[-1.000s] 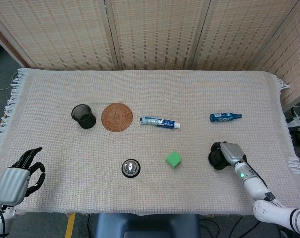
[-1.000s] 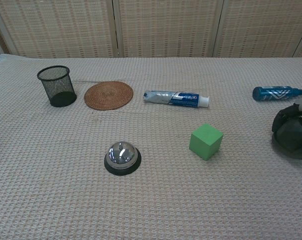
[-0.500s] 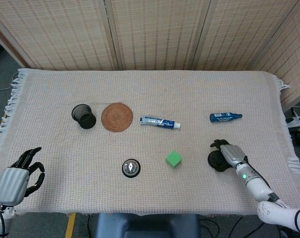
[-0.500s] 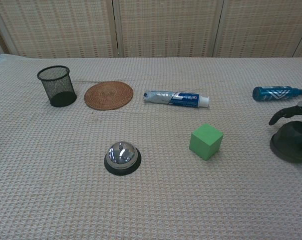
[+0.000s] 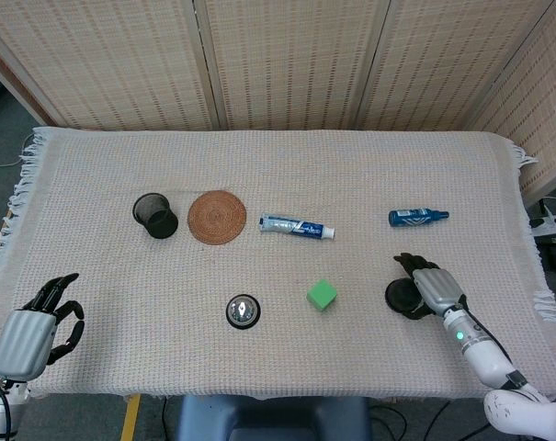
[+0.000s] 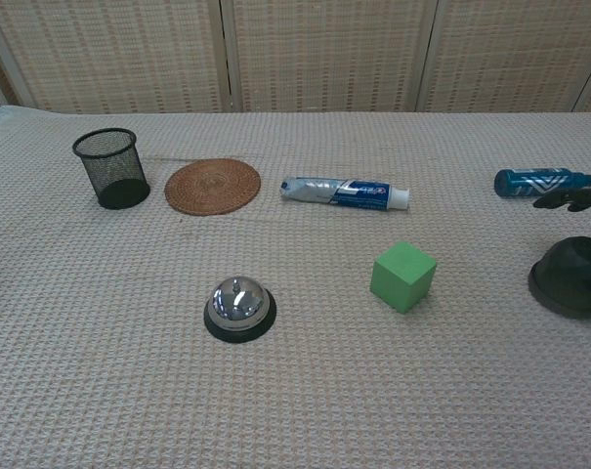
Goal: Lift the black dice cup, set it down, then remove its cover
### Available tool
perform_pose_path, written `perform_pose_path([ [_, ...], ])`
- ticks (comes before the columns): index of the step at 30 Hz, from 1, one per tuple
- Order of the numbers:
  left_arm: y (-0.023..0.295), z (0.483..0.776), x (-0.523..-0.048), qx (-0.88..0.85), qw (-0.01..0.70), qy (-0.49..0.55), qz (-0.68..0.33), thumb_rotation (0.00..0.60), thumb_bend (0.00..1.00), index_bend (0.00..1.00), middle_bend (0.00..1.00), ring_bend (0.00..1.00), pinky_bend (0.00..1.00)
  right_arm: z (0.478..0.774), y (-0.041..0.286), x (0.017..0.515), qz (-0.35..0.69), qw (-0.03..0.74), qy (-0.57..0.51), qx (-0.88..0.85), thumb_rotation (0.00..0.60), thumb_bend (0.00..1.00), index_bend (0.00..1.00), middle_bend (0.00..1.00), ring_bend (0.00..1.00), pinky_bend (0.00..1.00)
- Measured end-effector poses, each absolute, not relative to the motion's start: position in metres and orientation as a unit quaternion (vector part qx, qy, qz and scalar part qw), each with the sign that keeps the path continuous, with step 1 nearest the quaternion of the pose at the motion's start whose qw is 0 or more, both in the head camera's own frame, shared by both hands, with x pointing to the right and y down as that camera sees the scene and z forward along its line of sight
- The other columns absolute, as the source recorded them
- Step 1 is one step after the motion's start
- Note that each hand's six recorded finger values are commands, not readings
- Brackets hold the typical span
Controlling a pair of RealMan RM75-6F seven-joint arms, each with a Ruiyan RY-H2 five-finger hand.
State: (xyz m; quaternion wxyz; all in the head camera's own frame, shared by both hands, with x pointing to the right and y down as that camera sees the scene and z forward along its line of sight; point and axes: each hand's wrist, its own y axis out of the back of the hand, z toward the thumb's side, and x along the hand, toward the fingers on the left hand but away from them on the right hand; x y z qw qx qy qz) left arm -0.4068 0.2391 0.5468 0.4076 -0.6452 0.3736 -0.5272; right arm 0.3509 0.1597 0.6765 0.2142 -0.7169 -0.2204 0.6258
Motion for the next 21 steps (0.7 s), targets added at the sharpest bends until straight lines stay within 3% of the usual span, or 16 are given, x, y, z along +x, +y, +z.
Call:
perform_pose_path([
  [8,0.239,0.5467,-0.407,-0.645,0.408,0.374,-0.527,0.6,0.42,0.55,0.15,0.16,0.52,0.6764,0.1652,0.3488,0.626,0.258,-0.233,-0.698,0.6,0.09,0.22,0.19,0.17,0.32],
  [12,0.2389,0.5466,-0.4072,-0.645,0.408,0.374,-0.527,0.6,0.42,0.56,0.14,0.16,0.52,0.6783,0.1672,0.3492,0.628,0.267,-0.235,-0.693,0.6,0.09,0.36,0.28,0.29,0.4],
  [15,0.2389,0.5464,-0.4071,-0.645,0.408,0.374,-0.527,0.6,0.42,0.55,0.14,0.16,0.52,0.6784,0.1671,0.3492,0.627,0.272,-0.238,-0.69,0.6,0.09,0.43,0.32,0.33,0.42],
  [21,0.239,0.5467,-0.4069,-0.645,0.408,0.373,-0.527,0.6,0.42,0.56,0.15,0.16,0.52,0.677,0.1658,0.3492,0.624,0.285,-0.247,-0.684,0.6,0.1,0.47,0.34,0.36,0.43],
])
